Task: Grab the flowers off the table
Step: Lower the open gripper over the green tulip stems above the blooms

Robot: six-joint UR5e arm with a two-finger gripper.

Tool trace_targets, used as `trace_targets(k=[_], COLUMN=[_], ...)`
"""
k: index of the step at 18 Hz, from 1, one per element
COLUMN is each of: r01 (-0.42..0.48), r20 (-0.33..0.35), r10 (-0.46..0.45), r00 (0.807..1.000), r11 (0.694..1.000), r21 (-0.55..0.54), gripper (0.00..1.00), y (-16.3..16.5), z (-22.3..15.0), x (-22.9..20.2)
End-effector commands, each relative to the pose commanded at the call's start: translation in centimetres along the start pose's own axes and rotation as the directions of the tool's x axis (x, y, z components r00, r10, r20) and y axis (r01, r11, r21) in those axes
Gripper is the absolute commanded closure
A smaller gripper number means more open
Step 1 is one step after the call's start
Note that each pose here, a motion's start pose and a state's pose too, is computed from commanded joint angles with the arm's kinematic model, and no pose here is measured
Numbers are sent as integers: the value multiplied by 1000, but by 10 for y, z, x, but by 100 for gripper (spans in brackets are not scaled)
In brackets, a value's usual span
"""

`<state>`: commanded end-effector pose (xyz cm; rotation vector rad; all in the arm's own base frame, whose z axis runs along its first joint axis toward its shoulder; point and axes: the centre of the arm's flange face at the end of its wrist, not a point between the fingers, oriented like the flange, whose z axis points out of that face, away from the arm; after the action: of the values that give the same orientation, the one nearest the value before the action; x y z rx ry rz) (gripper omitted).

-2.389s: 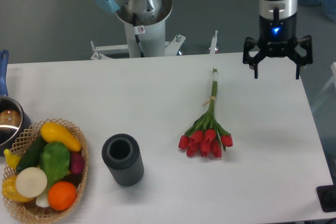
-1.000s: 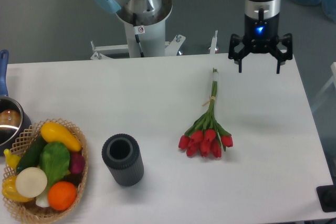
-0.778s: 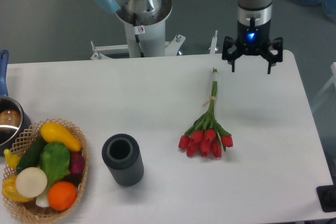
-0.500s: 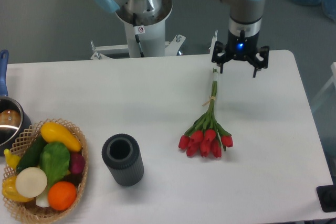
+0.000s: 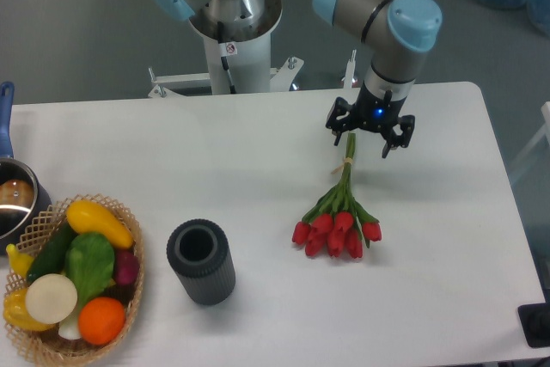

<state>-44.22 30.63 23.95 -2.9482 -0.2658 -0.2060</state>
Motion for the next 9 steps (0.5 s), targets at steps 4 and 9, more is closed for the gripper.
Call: trace_targets(k=[4, 9], r01=[4, -4], r20=[-14, -44], r10=[-3, 4], r00=[1000, 999], r11=[1000, 1000], r21=[7, -1], gripper=[0, 0], y=[0, -7], z=[5, 22], x=[0, 4])
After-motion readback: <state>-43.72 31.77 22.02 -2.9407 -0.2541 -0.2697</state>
